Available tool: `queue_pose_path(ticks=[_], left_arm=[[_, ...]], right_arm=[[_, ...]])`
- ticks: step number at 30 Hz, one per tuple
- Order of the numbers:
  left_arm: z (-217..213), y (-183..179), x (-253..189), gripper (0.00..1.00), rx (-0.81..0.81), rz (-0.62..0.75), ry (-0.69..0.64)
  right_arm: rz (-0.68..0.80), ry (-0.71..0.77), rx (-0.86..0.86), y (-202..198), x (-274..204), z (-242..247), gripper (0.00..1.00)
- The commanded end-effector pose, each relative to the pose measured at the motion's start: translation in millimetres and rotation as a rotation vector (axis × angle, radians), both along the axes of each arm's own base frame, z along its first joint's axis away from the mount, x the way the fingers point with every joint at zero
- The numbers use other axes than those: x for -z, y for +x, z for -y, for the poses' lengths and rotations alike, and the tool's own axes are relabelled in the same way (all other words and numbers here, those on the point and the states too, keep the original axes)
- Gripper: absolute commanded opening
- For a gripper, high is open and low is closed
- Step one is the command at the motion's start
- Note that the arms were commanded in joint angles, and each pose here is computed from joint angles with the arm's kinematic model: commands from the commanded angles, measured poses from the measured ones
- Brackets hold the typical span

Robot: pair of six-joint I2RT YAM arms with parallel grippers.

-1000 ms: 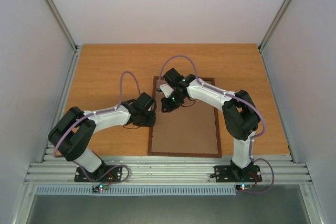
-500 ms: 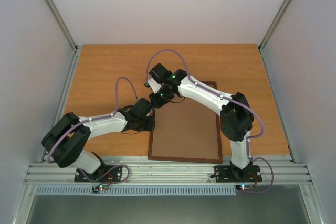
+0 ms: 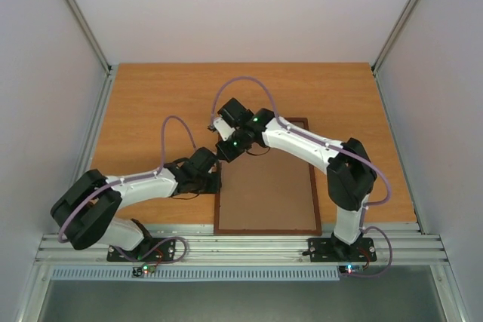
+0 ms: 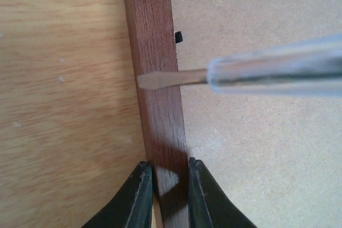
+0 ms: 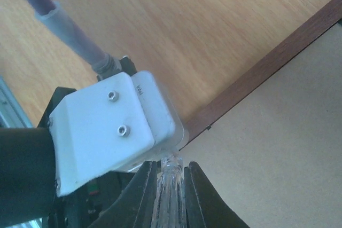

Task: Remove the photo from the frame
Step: Release the photo frame item from the photo frame, then adjust the screwdriver.

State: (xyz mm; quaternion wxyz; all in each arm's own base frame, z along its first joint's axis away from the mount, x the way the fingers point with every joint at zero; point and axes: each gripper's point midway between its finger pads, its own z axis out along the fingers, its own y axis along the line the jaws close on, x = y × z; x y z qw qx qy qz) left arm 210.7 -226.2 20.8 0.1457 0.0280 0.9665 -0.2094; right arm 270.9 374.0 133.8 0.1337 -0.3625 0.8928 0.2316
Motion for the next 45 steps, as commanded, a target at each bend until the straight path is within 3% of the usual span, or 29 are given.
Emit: queue_pose_path(ticks=[1, 8, 14, 22, 27, 32, 35, 45], left_arm=[[5, -31, 0, 0.12, 0.13, -0.048, -0.012], [-6, -20, -18, 0.32, 0.073, -0.012, -0.005], [-22, 14, -32, 0.45, -0.002, -0.004, -0.021], [-18, 72, -41, 0.49, -0.018, 0.001, 0.003], [-21, 90, -49, 0.54, -0.056, 0.028, -0.018], [-40, 95, -72, 0.58, -0.205, 0.101, -0.155], [-37, 94, -111, 0.64, -0.273, 0.202, -0.338], [-18, 82, -154, 0.74, -0.28, 0.264, -0.675]], right_arm=[[0.116, 0.199, -0.031, 9, -48, -8, 0.01], [0.112, 0.223, 0.025, 18, -36, 34, 0.01], [0.107, 0.256, 0.064, 30, -22, 59, 0.01], [0.082, 0.348, 0.092, 43, -11, 67, 0.01], [0.099, 0.368, 0.111, 48, -9, 69, 0.01], [0.13, 0.45, 0.18, 51, -15, 69, 0.01], [0.158, 0.584, 0.271, 50, -31, 70, 0.01], [0.22, 0.745, 0.374, 24, -64, 59, 0.01]])
